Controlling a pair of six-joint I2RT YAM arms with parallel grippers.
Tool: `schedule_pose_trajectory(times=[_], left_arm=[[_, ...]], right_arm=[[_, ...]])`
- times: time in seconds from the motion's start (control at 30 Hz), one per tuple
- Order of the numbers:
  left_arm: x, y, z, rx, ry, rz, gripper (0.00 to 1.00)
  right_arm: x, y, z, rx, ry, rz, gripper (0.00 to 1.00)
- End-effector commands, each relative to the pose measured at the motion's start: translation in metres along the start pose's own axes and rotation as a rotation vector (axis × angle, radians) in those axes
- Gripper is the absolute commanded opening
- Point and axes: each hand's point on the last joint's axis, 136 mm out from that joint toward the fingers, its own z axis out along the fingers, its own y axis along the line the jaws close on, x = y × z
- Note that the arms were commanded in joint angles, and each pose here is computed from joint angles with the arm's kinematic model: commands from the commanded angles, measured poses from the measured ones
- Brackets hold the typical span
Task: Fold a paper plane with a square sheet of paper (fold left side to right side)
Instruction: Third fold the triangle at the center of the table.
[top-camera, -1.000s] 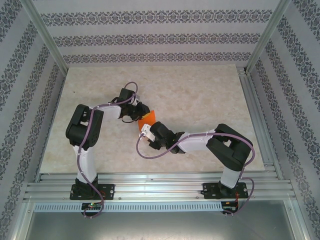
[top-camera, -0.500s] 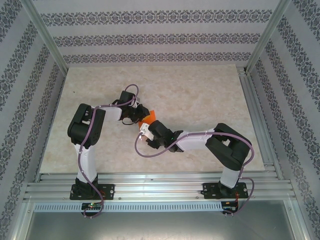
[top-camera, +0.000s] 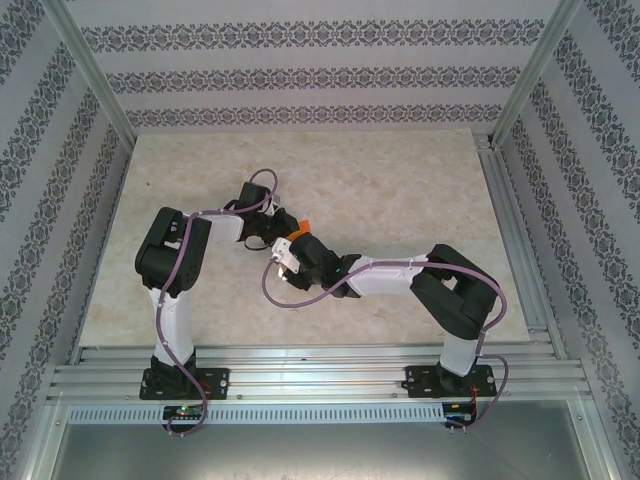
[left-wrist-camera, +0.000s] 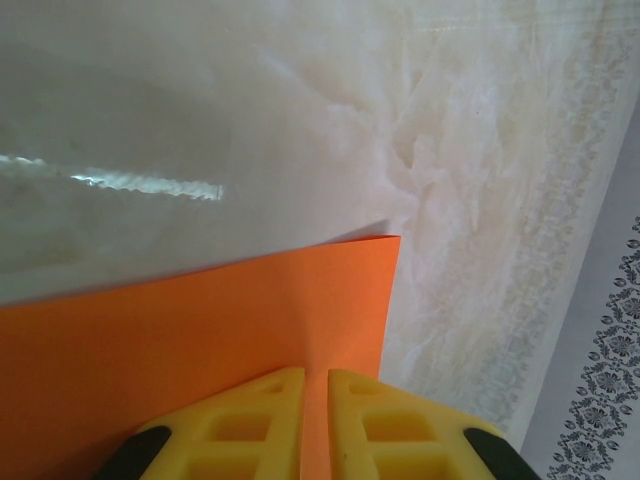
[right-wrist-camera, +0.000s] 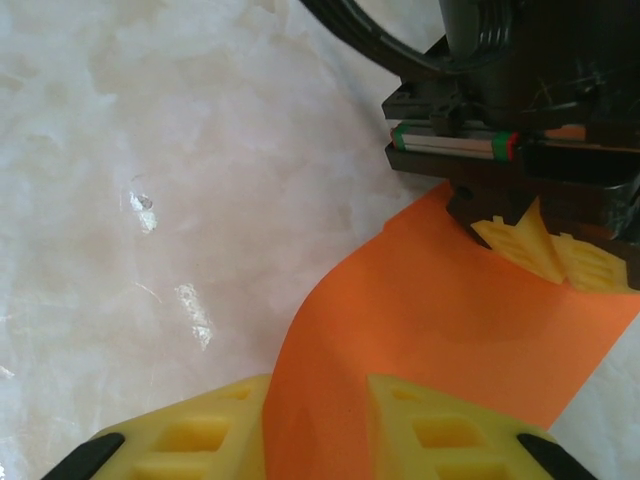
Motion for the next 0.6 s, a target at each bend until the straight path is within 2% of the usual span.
schedule_pose_trajectory(times=[0.0,0.43,0.57], left_arm=[[0.006,0.016,0.007,-0.041,0.005,0.002,0.15],[0.007,0.018,0.008,-0.053,0.012,0.012,0.15],[0.007,0.018,0.009,-0.055,0.014,0.014,0.15]], right_arm=[[-0.007,0.009,-0.006,-0.045,-0.008,-0.007,0.27],[-0.012,0.008,-0.014,-0.127,-0.014,0.061,0.05],[-0.011,-0.001,-0.014,-0.135,-0.005,0.094,0.02]])
